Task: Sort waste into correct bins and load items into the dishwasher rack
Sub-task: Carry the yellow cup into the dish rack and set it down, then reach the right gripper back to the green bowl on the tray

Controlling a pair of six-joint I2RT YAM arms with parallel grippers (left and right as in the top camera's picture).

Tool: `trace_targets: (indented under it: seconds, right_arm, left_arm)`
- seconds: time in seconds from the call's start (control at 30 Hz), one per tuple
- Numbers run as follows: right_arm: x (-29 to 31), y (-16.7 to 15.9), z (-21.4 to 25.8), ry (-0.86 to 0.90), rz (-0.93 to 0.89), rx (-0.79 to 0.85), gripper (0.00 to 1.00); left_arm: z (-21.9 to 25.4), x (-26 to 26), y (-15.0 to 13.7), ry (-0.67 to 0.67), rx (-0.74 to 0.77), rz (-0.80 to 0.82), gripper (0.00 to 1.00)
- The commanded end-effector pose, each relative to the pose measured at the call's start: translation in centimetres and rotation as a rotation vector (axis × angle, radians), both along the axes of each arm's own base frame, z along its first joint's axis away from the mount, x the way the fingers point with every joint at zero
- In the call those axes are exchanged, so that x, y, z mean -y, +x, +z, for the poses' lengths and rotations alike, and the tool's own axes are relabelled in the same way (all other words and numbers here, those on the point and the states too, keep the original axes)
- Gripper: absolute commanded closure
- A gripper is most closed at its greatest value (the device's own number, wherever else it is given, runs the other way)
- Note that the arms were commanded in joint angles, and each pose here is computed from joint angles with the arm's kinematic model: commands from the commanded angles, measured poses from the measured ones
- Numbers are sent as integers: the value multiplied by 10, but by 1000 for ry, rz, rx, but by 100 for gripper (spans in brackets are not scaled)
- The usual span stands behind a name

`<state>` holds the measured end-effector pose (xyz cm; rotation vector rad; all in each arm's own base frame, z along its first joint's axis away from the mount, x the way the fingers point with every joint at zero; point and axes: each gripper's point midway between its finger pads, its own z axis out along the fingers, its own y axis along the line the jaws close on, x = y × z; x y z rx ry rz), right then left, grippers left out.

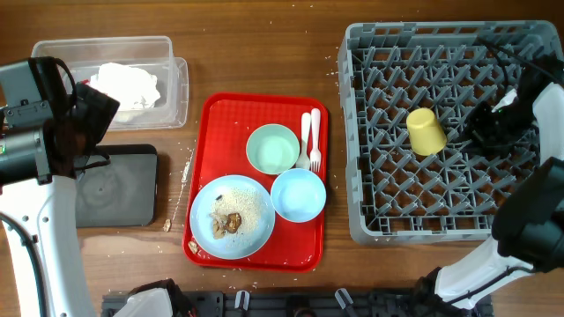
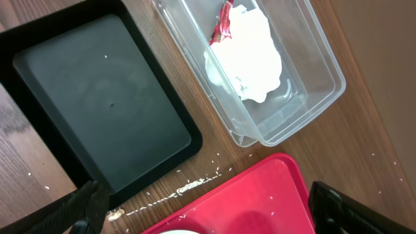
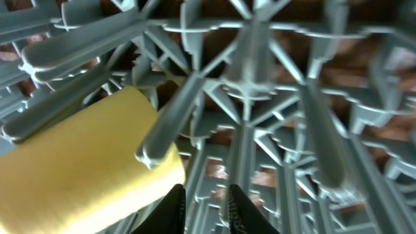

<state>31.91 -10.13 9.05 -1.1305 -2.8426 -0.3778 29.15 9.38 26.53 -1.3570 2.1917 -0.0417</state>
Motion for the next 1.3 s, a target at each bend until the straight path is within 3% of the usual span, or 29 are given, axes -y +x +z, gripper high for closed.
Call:
trace_targets:
  seconds: [0.0, 0.17, 0.27, 0.5, 0.73, 1.0, 1.27]
  right_arm:
    - [3, 4, 45, -92, -5, 112, 78]
    - [-60, 30, 90, 40, 228, 369, 89]
    - [-94, 46, 89, 29, 338, 416, 95]
    - [-102, 61, 30, -124, 316, 252, 96]
    - [-74, 59, 8, -240, 268, 160, 96]
    - [-50, 39, 22, -372, 171, 58, 96]
    - [-45, 29, 62, -410, 164, 93, 96]
  left_arm:
    - [2, -3, -1, 8, 6, 13, 0]
    - [2, -3, -1, 8, 6, 13, 0]
    - [2, -3, -1, 8, 6, 13, 0]
    - [2, -3, -1, 8, 6, 13, 0]
    - [2, -3, -1, 8, 6, 13, 0]
    - [2, -3, -1, 8, 6, 13, 0]
    - [2, -3, -1, 8, 6, 13, 0]
